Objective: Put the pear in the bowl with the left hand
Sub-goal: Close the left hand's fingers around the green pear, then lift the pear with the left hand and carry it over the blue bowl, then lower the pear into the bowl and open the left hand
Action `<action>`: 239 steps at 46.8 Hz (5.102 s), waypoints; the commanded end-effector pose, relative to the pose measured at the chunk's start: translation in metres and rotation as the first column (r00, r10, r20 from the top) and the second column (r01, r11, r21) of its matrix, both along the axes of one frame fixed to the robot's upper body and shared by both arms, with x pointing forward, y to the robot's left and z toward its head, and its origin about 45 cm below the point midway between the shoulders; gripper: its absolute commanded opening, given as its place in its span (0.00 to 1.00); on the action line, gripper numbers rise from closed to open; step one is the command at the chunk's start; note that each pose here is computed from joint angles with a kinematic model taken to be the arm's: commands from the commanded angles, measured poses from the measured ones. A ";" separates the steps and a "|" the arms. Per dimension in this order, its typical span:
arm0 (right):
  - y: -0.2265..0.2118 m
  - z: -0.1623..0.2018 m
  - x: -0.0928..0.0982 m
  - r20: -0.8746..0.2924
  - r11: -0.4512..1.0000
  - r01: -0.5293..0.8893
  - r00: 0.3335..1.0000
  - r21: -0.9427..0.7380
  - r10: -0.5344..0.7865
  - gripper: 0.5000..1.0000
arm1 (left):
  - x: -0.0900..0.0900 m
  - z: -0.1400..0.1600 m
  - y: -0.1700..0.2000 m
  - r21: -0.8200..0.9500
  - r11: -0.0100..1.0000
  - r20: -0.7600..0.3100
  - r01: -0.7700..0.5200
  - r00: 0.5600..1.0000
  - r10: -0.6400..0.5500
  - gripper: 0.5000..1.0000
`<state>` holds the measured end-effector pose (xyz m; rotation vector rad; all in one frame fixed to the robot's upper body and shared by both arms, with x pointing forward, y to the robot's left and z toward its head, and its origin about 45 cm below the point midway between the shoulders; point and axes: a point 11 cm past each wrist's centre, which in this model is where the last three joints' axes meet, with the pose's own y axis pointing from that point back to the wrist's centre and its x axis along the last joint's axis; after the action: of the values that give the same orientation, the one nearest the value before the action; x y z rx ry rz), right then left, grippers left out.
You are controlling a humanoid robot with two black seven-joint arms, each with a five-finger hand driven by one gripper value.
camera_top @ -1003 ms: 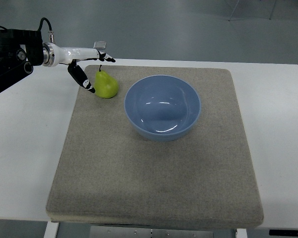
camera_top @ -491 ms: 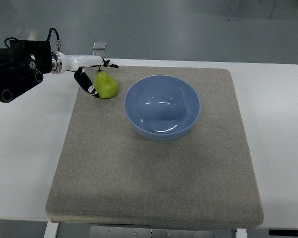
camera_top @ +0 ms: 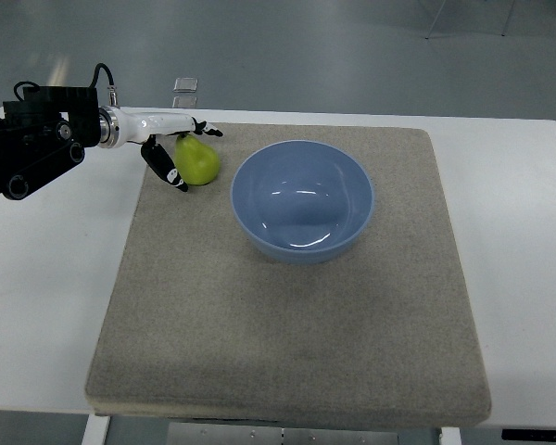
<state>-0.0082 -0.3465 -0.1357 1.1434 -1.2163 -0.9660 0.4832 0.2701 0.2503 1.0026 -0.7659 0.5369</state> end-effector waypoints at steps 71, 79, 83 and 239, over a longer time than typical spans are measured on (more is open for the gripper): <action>0.000 0.000 0.000 0.000 1.000 0.000 1.000 0.000 0.000 0.85 | 0.002 -0.003 0.001 -0.016 1.000 -0.004 -0.021 1.000 0.021 0.18; 0.000 0.000 0.000 0.000 1.000 0.000 1.000 -0.001 0.000 0.85 | 0.009 0.015 -0.003 -0.036 0.999 0.030 -0.017 0.999 0.018 0.21; 0.000 0.000 0.000 0.000 1.000 0.000 1.000 0.000 0.000 0.85 | 0.013 0.028 -0.008 -0.061 0.998 0.054 -0.013 0.998 0.017 0.21; 0.000 0.000 0.000 0.000 1.000 0.000 1.000 0.000 0.000 0.85 | -0.030 0.041 -0.181 -0.125 0.895 0.192 0.428 0.896 -0.401 0.98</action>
<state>-0.0082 -0.3464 -0.1357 1.1436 -1.2162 -0.9661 0.4494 0.0879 0.2810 0.6366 -1.0297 0.2751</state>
